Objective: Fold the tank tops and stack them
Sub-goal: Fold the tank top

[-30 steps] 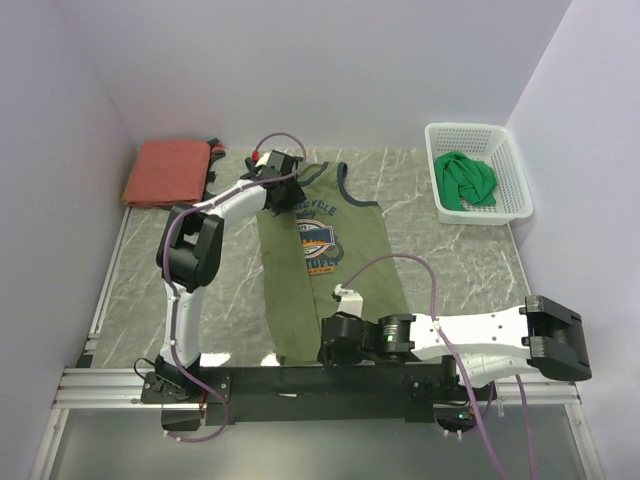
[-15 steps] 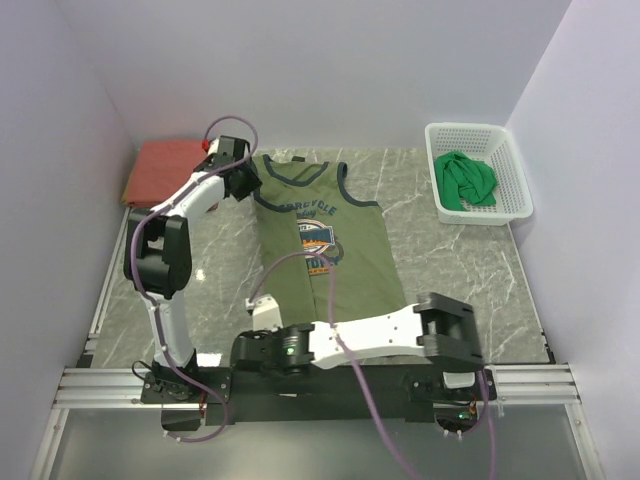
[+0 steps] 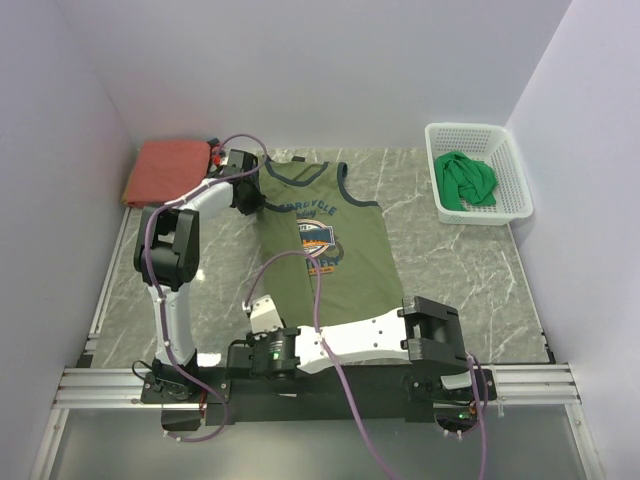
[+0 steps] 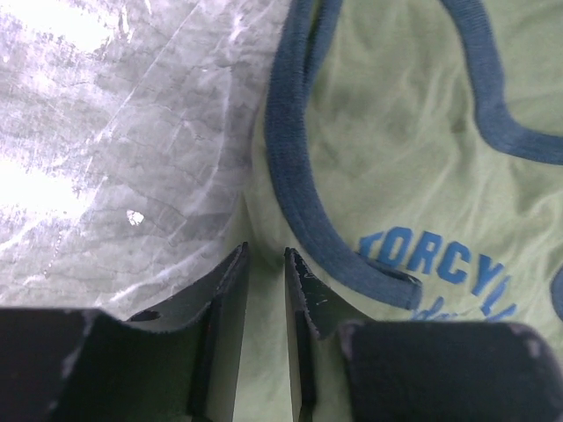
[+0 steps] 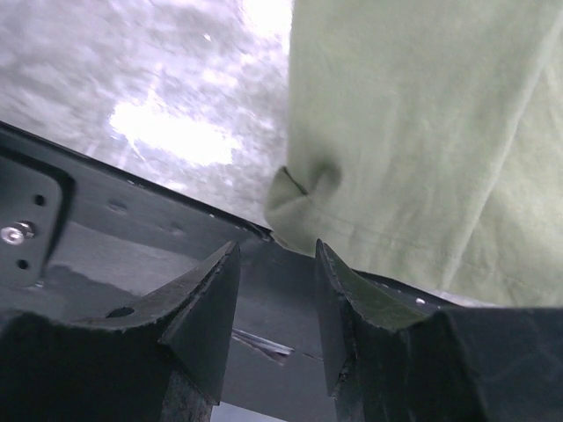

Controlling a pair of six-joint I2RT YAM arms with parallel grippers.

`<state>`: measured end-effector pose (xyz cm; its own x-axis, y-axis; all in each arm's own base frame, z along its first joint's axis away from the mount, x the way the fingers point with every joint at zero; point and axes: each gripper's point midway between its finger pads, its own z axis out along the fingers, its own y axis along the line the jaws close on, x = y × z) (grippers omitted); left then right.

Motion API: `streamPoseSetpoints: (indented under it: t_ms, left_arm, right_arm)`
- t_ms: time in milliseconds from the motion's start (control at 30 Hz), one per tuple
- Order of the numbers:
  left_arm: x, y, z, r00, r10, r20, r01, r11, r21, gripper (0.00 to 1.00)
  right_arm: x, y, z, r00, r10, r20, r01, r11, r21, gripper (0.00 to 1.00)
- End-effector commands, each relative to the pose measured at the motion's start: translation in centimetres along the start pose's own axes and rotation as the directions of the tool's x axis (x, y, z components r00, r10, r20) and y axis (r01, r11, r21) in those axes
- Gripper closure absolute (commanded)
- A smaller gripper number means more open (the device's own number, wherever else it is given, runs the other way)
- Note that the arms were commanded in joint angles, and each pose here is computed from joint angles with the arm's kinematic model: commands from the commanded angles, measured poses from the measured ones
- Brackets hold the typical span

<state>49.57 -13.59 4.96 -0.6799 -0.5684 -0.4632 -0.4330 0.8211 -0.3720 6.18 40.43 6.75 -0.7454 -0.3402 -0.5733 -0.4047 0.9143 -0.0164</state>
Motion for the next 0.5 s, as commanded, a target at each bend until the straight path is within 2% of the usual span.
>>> streamPoseSetpoints:
  t_ms: [0,167,467]
  left_arm:
    - [-0.1,-0.2,0.6,1.0,0.022,0.0,-0.022,1.0,0.019,0.72]
    - [0.2,0.0,1.0,0.999,0.031,-0.007,-0.031,0.999,0.014,0.73]
    - [0.1,0.0,1.2,0.999,0.037,-0.005,-0.037,0.999,0.013,0.76]
  right_arm:
    - [-0.6,-0.3,-0.6,0.999,0.034,0.03,-0.035,0.999,0.011,0.53]
    - [0.6,-0.6,0.0,0.999,0.054,0.002,-0.054,0.998,0.018,0.53]
    - [1.4,0.4,0.2,0.995,0.094,-0.014,-0.095,0.993,-0.067,0.54]
